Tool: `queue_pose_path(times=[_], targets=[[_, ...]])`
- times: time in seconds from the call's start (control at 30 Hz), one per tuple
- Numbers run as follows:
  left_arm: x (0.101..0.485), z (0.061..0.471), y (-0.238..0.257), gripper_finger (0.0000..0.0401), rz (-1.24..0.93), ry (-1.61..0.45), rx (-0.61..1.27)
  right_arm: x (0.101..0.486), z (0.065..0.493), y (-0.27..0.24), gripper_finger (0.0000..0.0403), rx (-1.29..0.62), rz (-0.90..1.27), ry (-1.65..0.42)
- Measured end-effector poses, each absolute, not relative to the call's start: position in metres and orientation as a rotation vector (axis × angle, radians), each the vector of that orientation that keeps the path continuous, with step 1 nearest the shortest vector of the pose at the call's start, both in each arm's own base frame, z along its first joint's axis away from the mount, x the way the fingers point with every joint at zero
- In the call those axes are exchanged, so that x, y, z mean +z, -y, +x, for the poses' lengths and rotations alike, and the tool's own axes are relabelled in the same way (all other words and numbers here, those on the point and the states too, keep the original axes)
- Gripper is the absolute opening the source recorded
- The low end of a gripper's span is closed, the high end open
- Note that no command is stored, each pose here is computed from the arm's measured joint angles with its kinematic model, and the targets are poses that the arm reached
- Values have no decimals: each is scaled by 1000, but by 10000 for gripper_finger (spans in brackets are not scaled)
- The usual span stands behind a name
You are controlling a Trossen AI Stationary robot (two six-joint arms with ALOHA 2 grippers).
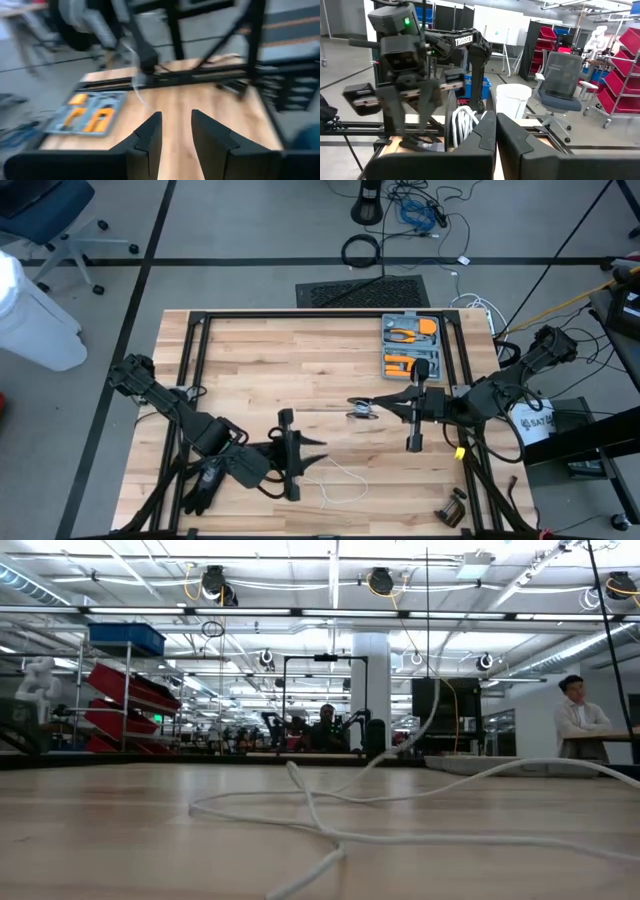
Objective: Coil cords
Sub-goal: Uncoil the white wire from the spool
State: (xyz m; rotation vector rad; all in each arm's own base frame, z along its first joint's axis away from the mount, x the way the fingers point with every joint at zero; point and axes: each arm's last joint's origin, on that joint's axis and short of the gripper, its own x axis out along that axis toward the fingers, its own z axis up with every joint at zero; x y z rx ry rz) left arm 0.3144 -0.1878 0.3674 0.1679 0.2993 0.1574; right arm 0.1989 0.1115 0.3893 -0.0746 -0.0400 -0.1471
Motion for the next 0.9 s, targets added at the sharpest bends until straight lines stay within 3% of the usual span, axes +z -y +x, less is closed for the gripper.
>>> queue_pose_path(times=[0.1,0.4,0.77,0.9], targets=[[370,317,183,111,164,-271,241,389,199,-112,0,-145,-76,39],[366,323,185,111,151,-259,225,389,199,-112,0,-142,-81,42],[321,374,195,113,297,-220,277,390,199,-111,0,-149,-79,45],[302,387,194,138,314,-249,297,390,199,-110,0,-192,-94,39]])
